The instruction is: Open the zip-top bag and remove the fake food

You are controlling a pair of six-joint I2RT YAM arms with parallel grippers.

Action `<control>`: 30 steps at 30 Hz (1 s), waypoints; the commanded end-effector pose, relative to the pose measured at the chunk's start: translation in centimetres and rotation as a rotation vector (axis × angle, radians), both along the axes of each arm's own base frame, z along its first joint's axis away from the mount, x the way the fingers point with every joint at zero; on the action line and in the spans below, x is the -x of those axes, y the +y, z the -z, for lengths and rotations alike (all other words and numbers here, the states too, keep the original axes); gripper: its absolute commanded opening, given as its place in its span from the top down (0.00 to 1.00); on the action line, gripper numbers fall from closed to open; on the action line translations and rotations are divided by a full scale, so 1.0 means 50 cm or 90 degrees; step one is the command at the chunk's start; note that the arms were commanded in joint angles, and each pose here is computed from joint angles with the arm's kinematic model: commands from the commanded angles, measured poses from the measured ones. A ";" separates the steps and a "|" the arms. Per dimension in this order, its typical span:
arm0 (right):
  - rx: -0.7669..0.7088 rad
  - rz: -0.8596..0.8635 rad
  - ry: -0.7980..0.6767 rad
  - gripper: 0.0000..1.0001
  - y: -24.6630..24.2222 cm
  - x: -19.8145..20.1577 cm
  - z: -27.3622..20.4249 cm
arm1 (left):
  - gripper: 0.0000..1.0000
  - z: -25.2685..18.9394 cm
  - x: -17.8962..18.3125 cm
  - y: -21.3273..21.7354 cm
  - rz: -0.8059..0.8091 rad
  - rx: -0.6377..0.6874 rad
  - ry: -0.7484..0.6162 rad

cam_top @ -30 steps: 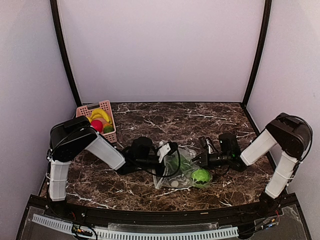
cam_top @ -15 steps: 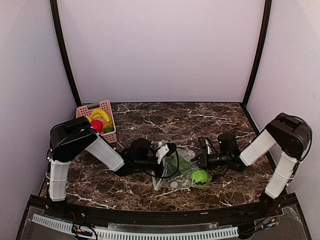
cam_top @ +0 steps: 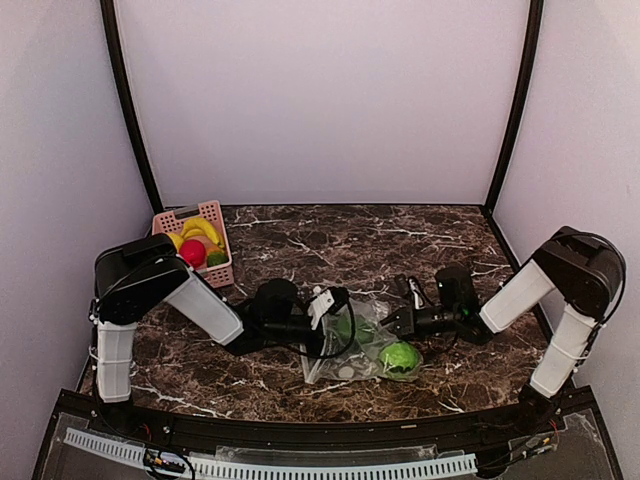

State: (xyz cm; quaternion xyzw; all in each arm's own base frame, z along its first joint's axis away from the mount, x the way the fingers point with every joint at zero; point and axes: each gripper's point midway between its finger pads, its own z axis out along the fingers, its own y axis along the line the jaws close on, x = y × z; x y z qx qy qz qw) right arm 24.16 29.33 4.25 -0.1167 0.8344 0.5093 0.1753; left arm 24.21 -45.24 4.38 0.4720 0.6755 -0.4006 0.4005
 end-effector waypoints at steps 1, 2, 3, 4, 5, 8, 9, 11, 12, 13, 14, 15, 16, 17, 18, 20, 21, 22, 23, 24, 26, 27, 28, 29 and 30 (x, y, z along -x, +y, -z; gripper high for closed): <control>-0.014 0.015 -0.015 1.00 -0.027 -0.004 -0.014 | 0.17 -0.070 0.008 0.016 -0.008 0.029 -0.047; -0.014 0.021 -0.016 1.00 -0.034 -0.006 -0.016 | 0.17 -0.074 0.009 0.022 -0.010 0.027 -0.051; -0.014 0.027 -0.018 1.00 -0.041 -0.008 -0.018 | 0.18 -0.074 0.010 0.026 -0.012 0.024 -0.050; -0.012 0.032 -0.016 1.00 -0.047 -0.009 -0.016 | 0.18 -0.077 0.011 0.034 -0.018 0.022 -0.054; -0.010 0.038 -0.017 1.00 -0.054 -0.010 -0.017 | 0.18 -0.079 0.009 0.038 -0.025 0.021 -0.057; -0.005 0.052 -0.022 1.00 -0.070 -0.016 -0.020 | 0.18 -0.088 0.016 0.057 -0.034 0.020 -0.061; -0.003 0.056 -0.023 1.00 -0.075 -0.017 -0.020 | 0.19 -0.083 0.019 0.066 -0.038 0.015 -0.060; -0.001 0.064 -0.025 1.00 -0.084 -0.020 -0.023 | 0.19 -0.086 0.024 0.078 -0.044 0.010 -0.062; 0.001 0.068 -0.029 1.00 -0.088 -0.024 -0.025 | 0.20 -0.092 0.025 0.082 -0.047 0.010 -0.064; 0.001 0.072 -0.031 1.00 -0.092 -0.026 -0.026 | 0.21 -0.084 0.029 0.091 -0.049 0.002 -0.063; 0.003 0.076 -0.032 1.00 -0.096 -0.028 -0.027 | 0.22 -0.091 0.031 0.096 -0.051 0.002 -0.065; 0.004 0.079 -0.034 1.00 -0.100 -0.031 -0.028 | 0.22 -0.084 0.034 0.104 -0.055 -0.006 -0.063; 0.006 0.084 -0.034 1.00 -0.104 -0.033 -0.028 | 0.22 -0.092 0.036 0.108 -0.058 -0.002 -0.067; 0.007 0.087 -0.034 1.00 -0.107 -0.034 -0.028 | 0.23 -0.087 0.039 0.117 -0.063 -0.007 -0.065; 0.008 0.090 -0.035 1.00 -0.110 -0.037 -0.028 | 0.23 -0.097 0.040 0.121 -0.065 -0.001 -0.069; 0.012 0.095 -0.036 1.00 -0.114 -0.039 -0.026 | 0.24 -0.104 0.043 0.130 -0.071 0.002 -0.071; 0.013 0.098 -0.035 1.00 -0.117 -0.040 -0.025 | 0.25 -0.109 0.045 0.136 -0.075 0.004 -0.073; 0.014 0.099 -0.035 1.00 -0.118 -0.041 -0.025 | 0.25 -0.112 0.045 0.139 -0.077 0.004 -0.074; 0.015 0.101 -0.035 1.00 -0.120 -0.041 -0.024 | 0.25 -0.118 0.046 0.146 -0.085 0.005 -0.078; 0.015 0.102 -0.036 1.00 -0.122 -0.042 -0.024 | 0.25 -0.121 0.041 0.152 -0.097 0.003 -0.082; 0.016 0.106 -0.036 1.00 -0.128 -0.042 -0.024 | 0.25 -0.124 0.038 0.173 -0.119 -0.007 -0.088; 0.017 0.108 -0.037 1.00 -0.130 -0.042 -0.025 | 0.25 -0.132 0.038 0.182 -0.126 -0.011 -0.090; 0.018 0.109 -0.038 1.00 -0.134 -0.044 -0.026 | 0.25 -0.126 0.029 0.199 -0.147 -0.023 -0.089; 0.019 0.111 -0.039 1.00 -0.136 -0.044 -0.026 | 0.25 -0.135 0.017 0.219 -0.169 -0.025 -0.085; 0.020 0.112 -0.042 1.00 -0.139 -0.045 -0.028 | 0.25 -0.130 0.012 0.238 -0.186 -0.032 -0.080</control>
